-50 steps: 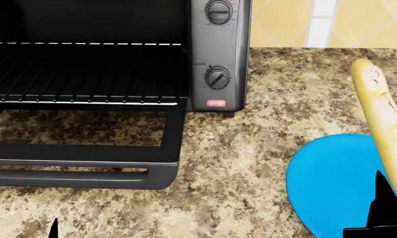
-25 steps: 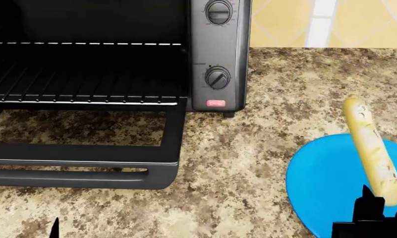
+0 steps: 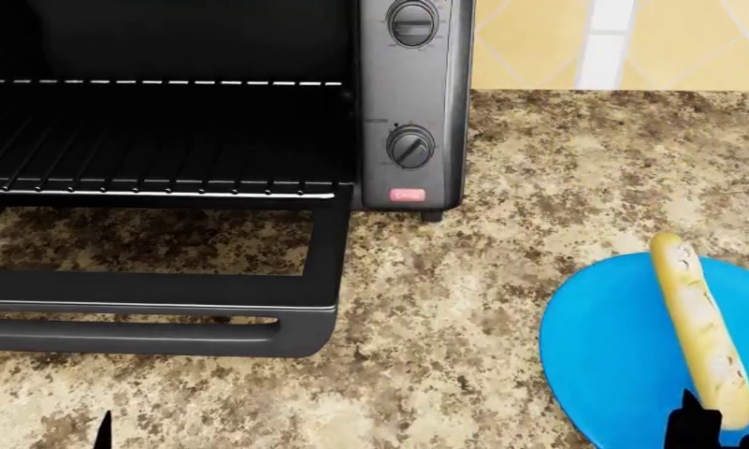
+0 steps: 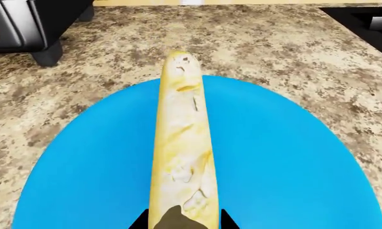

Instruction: Pick the baguette from the rack and place it on the plate on the counter.

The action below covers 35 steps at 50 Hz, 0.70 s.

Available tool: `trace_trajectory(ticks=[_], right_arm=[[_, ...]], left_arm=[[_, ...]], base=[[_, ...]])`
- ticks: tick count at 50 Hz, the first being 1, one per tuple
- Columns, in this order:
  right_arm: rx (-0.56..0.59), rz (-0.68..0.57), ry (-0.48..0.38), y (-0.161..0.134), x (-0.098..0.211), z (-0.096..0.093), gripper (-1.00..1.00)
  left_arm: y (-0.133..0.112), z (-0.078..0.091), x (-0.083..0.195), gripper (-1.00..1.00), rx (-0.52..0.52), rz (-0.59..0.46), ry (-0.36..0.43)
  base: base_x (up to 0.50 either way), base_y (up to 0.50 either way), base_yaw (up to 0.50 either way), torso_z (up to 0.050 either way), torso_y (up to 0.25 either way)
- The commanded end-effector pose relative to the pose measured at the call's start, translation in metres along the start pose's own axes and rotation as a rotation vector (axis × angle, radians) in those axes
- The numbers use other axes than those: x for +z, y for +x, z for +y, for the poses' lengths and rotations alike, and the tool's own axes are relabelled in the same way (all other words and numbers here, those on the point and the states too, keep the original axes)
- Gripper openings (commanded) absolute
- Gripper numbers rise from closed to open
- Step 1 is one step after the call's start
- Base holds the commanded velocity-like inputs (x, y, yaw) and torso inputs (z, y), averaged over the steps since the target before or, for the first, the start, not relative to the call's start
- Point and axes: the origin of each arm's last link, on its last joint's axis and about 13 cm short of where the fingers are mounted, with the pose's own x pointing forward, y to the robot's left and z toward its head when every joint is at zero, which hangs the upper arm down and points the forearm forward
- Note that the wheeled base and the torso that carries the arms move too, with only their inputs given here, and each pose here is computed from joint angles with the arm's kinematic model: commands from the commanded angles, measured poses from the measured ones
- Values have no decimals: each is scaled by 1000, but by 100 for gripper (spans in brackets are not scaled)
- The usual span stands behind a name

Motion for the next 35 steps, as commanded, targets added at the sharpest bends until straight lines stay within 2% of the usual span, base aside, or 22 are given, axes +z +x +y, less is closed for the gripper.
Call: trace_trajectory(ticks=[1,6,7,21,35], right_arm=[[-11,-4,2,-2,-6,-4,-100],[-9,4,-9,-1,-4,-2,-100],[-12,1,-13,-2,-3,-2,100],[-14,-48,-54,-9,4,4,100],[-4,-247,-164,-60,28,29,100]], left_arm=[[0,-1,0,100,-4,4,1],[0,0,0,100,-2,4,-1],[0,-1,0,100,-3,3,-1],[0,-1,-2,100,-6,9,1],[-1,-1,-1,100,-4,11,2]], base=[[0,0,0,0,0],[0,0,0,0,0],[0,0,0,0,0],[0,0,0,0,0],[0,0,0,0,0]])
